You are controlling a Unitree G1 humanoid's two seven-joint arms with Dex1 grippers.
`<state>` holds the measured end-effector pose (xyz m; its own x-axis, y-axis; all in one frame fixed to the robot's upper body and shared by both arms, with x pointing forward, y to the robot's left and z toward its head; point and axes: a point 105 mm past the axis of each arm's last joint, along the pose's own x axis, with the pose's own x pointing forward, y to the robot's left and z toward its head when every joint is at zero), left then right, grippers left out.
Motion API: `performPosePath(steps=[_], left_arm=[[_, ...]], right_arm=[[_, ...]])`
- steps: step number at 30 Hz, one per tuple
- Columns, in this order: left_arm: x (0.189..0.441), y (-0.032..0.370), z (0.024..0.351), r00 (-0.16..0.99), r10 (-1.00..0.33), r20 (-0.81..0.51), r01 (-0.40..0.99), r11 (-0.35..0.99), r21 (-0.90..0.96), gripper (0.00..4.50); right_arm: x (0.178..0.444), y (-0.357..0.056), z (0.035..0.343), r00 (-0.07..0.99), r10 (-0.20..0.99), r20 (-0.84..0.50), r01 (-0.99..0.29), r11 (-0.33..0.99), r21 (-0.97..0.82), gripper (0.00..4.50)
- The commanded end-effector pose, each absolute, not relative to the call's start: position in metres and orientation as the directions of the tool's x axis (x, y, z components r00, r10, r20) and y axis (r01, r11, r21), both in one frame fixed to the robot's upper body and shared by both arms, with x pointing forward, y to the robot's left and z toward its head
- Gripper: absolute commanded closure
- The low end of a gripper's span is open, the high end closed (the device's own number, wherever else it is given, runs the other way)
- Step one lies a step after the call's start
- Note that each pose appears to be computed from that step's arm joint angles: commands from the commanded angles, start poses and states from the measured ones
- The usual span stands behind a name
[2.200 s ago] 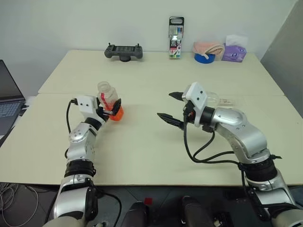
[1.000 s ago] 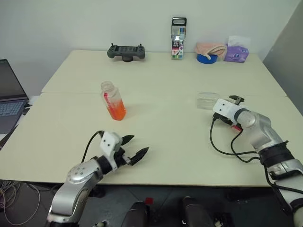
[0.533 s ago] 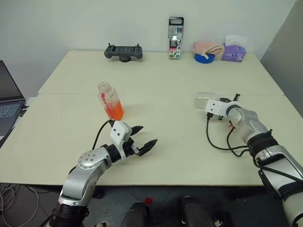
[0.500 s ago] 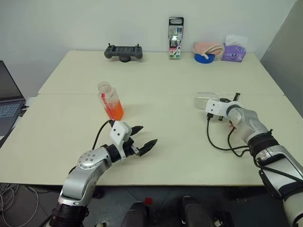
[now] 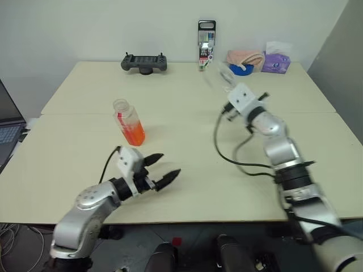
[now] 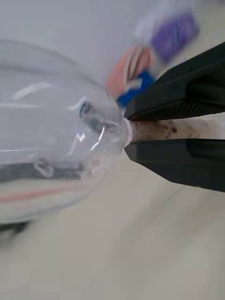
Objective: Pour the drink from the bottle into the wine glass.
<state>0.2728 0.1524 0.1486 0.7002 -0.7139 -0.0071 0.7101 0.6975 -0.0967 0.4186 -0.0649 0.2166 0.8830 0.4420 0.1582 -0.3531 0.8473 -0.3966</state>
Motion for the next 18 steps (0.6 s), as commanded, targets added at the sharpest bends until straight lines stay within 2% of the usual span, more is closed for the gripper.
performPosePath(steps=[1,3,7,11,13,18], left_arm=[[0.263,0.161,0.162,0.711,-0.703,-0.001,0.701,0.709,-0.073,0.0],[0.258,0.163,0.151,0.706,-0.706,-0.054,0.704,0.708,-0.064,0.0],[0.254,0.163,0.139,0.714,-0.695,-0.086,0.691,0.719,-0.079,0.0],[0.258,0.164,0.134,0.73,-0.676,-0.103,0.672,0.737,-0.077,0.0],[0.258,0.163,0.136,0.73,-0.676,-0.097,0.672,0.737,-0.075,0.0],[0.26,0.167,0.137,0.735,-0.671,-0.096,0.666,0.742,-0.076,0.0]], right_arm=[[0.412,-0.074,0.223,0.877,0.404,0.259,-0.385,0.915,-0.12,4.25],[0.406,-0.061,0.21,0.869,0.42,0.261,-0.429,0.903,-0.025,4.25],[0.397,-0.036,0.167,0.862,0.483,0.155,-0.478,0.875,-0.075,4.25],[0.395,-0.025,0.141,0.859,0.505,0.087,-0.494,0.861,-0.119,4.25],[0.394,-0.023,0.134,0.86,0.505,0.07,-0.495,0.86,-0.126,4.25],[0.387,-0.04,0.091,0.868,0.494,-0.048,-0.496,0.859,-0.128,4.26]])
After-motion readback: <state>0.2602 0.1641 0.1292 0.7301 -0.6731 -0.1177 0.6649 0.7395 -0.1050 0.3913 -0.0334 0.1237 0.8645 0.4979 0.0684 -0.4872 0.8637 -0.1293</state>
